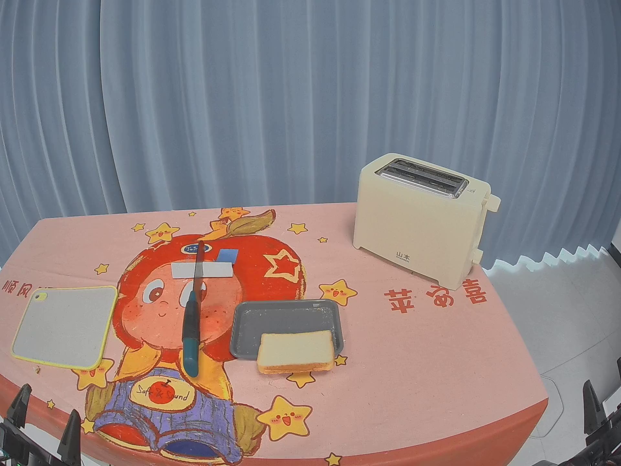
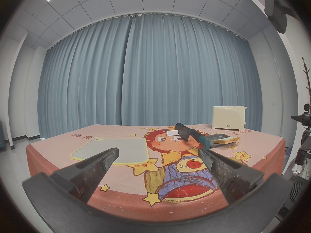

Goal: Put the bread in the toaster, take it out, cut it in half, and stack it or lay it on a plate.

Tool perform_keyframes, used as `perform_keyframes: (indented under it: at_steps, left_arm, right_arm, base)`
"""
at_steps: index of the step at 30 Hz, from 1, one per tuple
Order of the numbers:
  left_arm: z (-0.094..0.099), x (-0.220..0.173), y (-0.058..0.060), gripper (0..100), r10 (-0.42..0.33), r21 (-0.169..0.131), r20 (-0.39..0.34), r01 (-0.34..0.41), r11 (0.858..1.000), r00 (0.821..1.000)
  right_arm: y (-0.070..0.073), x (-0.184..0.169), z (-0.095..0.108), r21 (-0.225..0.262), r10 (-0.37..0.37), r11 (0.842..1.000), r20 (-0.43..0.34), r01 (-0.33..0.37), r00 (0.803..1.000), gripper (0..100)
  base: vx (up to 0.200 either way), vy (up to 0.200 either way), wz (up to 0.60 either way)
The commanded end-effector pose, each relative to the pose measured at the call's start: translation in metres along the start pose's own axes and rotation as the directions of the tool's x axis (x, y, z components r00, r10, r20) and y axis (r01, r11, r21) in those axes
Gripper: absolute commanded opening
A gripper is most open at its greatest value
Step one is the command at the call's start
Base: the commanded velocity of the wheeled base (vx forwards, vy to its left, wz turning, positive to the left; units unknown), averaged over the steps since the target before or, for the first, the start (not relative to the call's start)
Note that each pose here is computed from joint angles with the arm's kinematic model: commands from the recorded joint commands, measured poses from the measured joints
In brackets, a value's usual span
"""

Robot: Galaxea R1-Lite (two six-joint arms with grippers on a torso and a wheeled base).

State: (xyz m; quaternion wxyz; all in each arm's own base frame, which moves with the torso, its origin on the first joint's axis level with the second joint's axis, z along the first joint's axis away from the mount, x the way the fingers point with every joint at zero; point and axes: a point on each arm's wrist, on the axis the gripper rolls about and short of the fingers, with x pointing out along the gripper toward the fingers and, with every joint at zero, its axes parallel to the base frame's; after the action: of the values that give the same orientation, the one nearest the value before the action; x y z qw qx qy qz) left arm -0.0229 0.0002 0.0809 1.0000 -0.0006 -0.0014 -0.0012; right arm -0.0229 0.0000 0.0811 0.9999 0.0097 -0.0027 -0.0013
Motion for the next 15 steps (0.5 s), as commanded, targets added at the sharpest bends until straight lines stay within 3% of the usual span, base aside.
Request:
perform_keyframes:
  at_steps: [1,15]
  left_arm:
    - [-0.0049,0.0011,0.0,100,0.001,0.0,-0.015,-0.001,1.0,1.0]
    - [-0.0049,0.0011,0.0,100,-0.001,0.0,-0.015,0.001,1.0,1.0]
  right_arm:
    - [-0.0001,0.0,-0.0053,0.002,-0.002,1.0,-0.002,0.002,1.0,100]
    - [-0.0004,0.0,-0.0052,0.004,-0.016,1.0,0.0,0.016,1.0,100]
  base:
    - [0.0,0.0,0.0]
    - [0.0,0.0,0.0]
